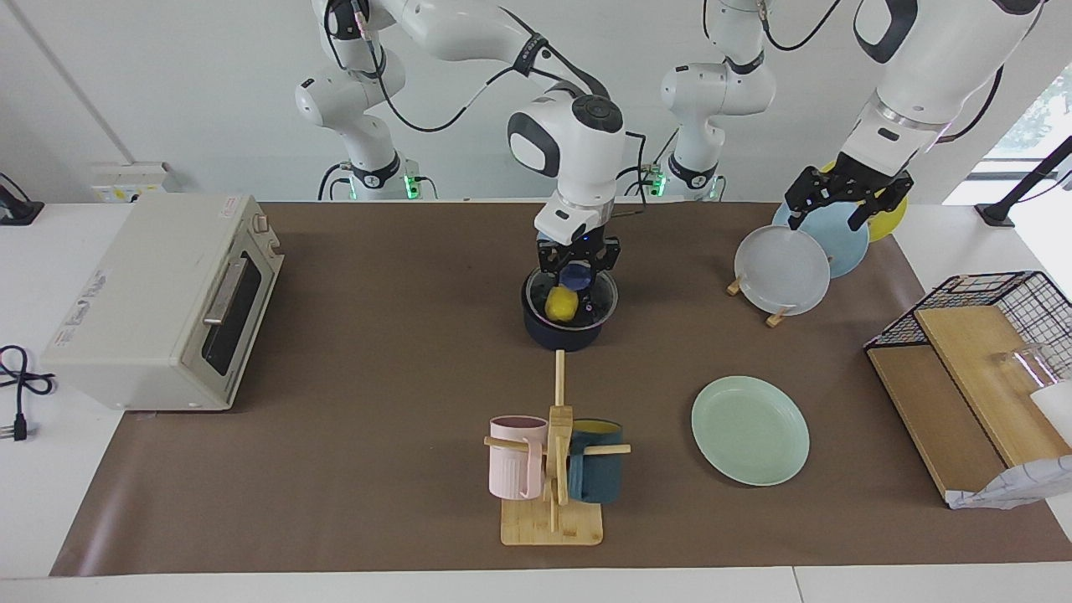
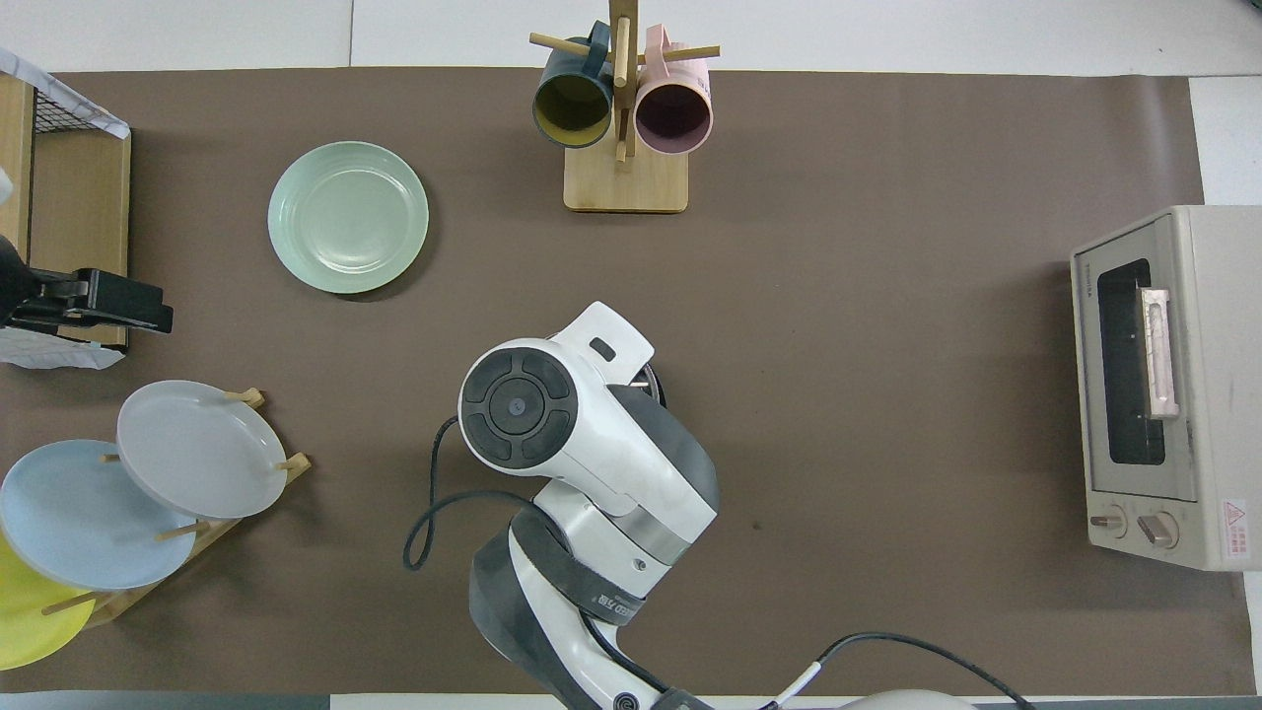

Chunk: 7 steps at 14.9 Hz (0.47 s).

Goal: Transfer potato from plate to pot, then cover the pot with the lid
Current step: 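Lower the glass lid onto the saucepan with the right gripper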

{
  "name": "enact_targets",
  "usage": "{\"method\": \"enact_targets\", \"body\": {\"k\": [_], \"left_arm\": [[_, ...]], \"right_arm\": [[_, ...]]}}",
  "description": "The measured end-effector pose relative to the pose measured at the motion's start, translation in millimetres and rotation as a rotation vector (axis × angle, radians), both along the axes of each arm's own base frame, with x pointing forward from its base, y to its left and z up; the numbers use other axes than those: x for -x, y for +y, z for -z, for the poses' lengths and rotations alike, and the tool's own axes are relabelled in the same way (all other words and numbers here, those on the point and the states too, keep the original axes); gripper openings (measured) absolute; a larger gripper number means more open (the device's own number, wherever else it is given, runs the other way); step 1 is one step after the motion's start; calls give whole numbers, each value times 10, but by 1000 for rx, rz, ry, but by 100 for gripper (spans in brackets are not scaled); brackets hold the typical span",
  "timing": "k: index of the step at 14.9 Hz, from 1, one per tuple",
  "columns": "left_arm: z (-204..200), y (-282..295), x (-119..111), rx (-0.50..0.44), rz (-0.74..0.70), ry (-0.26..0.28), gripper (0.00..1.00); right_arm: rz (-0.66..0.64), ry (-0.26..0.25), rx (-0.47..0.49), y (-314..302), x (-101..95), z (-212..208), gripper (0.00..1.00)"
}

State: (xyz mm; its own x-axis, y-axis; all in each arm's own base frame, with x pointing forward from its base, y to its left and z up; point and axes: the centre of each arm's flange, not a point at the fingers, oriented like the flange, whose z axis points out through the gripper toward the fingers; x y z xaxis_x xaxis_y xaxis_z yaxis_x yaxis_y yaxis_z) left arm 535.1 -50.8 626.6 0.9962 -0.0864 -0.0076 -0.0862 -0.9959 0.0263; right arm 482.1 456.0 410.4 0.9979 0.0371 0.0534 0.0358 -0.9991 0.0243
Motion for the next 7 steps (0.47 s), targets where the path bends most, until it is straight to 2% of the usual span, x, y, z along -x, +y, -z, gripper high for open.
{"method": "enact_targets", "body": {"k": [7], "left_arm": [[-63, 46, -11, -40, 32, -20, 100]], "right_arm": [[10, 13, 7, -60, -13, 59, 66]]}}
